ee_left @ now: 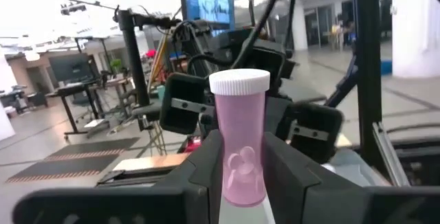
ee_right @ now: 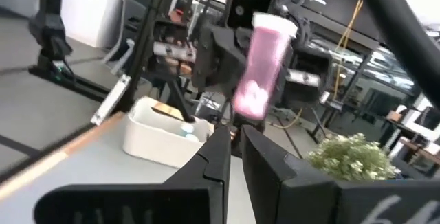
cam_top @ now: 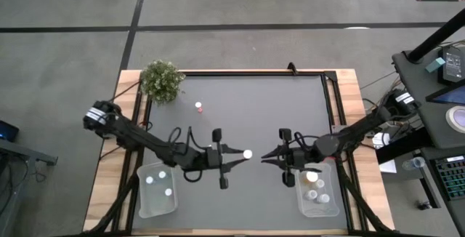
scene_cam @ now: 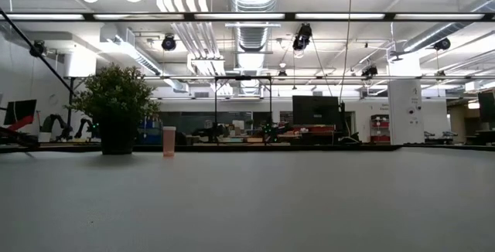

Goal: Pick and place medicine bottles into bin by pill shape (circle, oval)
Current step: Put the pink tablet bottle into the gray bin

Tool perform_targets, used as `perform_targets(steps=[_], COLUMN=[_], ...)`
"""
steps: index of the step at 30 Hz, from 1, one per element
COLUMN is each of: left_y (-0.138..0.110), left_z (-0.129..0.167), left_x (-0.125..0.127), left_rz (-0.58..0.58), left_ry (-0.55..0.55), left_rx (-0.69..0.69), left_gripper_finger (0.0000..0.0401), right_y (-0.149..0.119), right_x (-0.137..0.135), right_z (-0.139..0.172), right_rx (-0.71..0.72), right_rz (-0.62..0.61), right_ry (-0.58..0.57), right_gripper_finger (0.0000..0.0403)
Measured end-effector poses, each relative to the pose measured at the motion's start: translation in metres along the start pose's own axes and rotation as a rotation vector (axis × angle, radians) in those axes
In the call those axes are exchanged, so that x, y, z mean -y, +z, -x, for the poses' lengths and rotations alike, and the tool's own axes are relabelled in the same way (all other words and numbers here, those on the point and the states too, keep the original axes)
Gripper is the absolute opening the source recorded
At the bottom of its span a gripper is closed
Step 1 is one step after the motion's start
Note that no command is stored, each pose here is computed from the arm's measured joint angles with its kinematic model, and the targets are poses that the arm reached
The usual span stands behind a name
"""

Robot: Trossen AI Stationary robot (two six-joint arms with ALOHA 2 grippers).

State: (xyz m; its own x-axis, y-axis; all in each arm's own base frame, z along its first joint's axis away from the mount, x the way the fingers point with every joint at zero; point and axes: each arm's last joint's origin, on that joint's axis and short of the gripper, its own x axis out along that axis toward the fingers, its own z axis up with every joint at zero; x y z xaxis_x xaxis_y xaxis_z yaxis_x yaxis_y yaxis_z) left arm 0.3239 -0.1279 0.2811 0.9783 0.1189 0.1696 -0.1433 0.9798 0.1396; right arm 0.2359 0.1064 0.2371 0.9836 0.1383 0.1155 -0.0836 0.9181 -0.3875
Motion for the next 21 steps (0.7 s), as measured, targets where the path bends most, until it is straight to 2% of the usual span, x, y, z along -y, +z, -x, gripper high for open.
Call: perform_targets(steps=[5, 10, 12, 14, 21], left_y=[-0.005, -0.005, -0.004, -0.004, -0.01], left_z=[-0.004, -0.004, -0.004, -0.005, -0.008], left_x=[0.002, 0.001, 0.001, 0.0, -0.001], left_rz=[0.018, 0.019, 0.019, 0.014, 0.01], left_ry=[-0.004, -0.001, -0.001, 0.001, 0.002], left_rx=[0.035, 0.036, 0.037, 0.037, 0.026], left_gripper_finger=[0.0066, 0.0066, 0.0066, 0.0066, 0.0066], right_y=[0.01, 0.016, 0.018, 0.02, 0.018], right_x=[0.003, 0.004, 0.006, 0.008, 0.007], right_z=[-0.006, -0.01, -0.012, -0.013, -0.015], right_rx=[-0.027, -0.086, -0.096, -0.102, -0.112], right_rz=[-0.123, -0.169, -0.206, -0.218, -0.212], right_ry=[-0.001, 0.013, -0.038, -0.077, -0.074], right_gripper_finger=[0.0045, 0.0095, 0.0117, 0.0138, 0.0181])
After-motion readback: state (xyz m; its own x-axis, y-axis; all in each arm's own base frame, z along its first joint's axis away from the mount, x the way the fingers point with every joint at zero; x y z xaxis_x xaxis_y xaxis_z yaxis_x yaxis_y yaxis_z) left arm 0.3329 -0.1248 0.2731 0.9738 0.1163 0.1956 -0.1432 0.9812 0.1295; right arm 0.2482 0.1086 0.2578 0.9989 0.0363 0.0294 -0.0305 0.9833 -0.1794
